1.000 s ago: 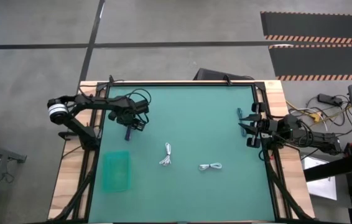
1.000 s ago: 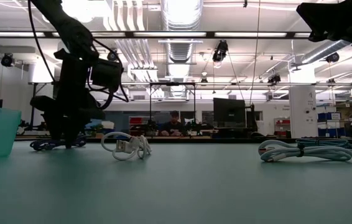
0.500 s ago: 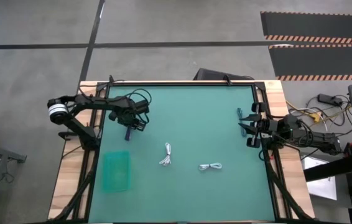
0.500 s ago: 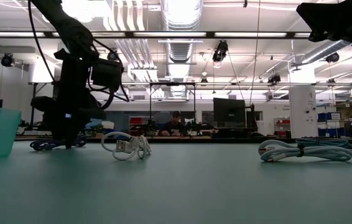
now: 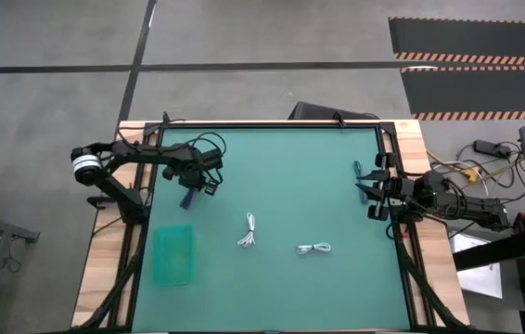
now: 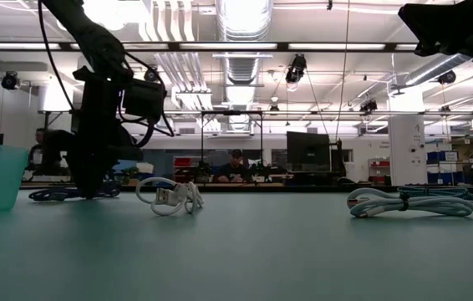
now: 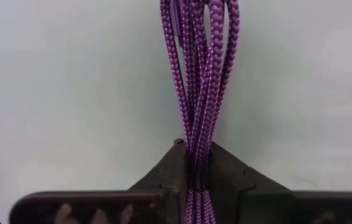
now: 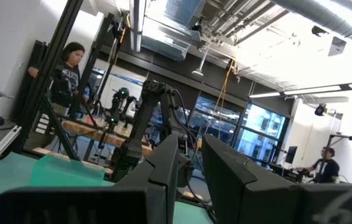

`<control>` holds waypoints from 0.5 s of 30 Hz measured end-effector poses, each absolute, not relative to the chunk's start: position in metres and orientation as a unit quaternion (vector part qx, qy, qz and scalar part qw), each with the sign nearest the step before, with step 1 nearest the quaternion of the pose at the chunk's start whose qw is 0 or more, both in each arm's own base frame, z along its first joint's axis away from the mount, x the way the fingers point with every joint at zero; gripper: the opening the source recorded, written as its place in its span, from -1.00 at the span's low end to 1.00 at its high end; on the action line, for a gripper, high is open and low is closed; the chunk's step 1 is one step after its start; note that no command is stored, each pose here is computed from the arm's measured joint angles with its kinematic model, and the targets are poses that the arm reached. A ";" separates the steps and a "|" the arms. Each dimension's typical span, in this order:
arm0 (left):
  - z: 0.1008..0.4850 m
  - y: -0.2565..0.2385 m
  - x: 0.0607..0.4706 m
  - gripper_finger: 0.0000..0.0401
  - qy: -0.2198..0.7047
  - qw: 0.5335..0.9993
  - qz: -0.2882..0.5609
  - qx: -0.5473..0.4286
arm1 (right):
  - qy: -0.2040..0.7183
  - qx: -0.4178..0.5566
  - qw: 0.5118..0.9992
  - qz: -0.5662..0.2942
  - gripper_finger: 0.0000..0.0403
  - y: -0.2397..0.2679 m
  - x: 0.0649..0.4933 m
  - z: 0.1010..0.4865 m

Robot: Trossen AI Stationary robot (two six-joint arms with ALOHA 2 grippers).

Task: Pick and place USB-C Cables
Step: Put the black violet charger cable into the green bin

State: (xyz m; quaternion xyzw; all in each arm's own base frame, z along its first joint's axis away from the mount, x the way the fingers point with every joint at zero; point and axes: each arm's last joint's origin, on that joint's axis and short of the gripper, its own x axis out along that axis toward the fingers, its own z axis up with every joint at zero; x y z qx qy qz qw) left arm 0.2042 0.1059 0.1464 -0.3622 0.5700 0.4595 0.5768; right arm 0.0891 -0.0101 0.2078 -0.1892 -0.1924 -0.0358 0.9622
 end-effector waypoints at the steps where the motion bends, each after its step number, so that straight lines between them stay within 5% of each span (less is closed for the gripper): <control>1: 0.146 0.106 0.204 -0.87 0.570 0.577 0.460 -0.362 | -0.192 -0.189 0.962 -0.036 -0.69 -0.010 0.089 0.208; 15: 0.156 0.101 0.216 -0.89 0.551 0.603 0.461 -0.347 | -0.192 -0.188 0.962 -0.036 -0.69 -0.010 0.089 0.208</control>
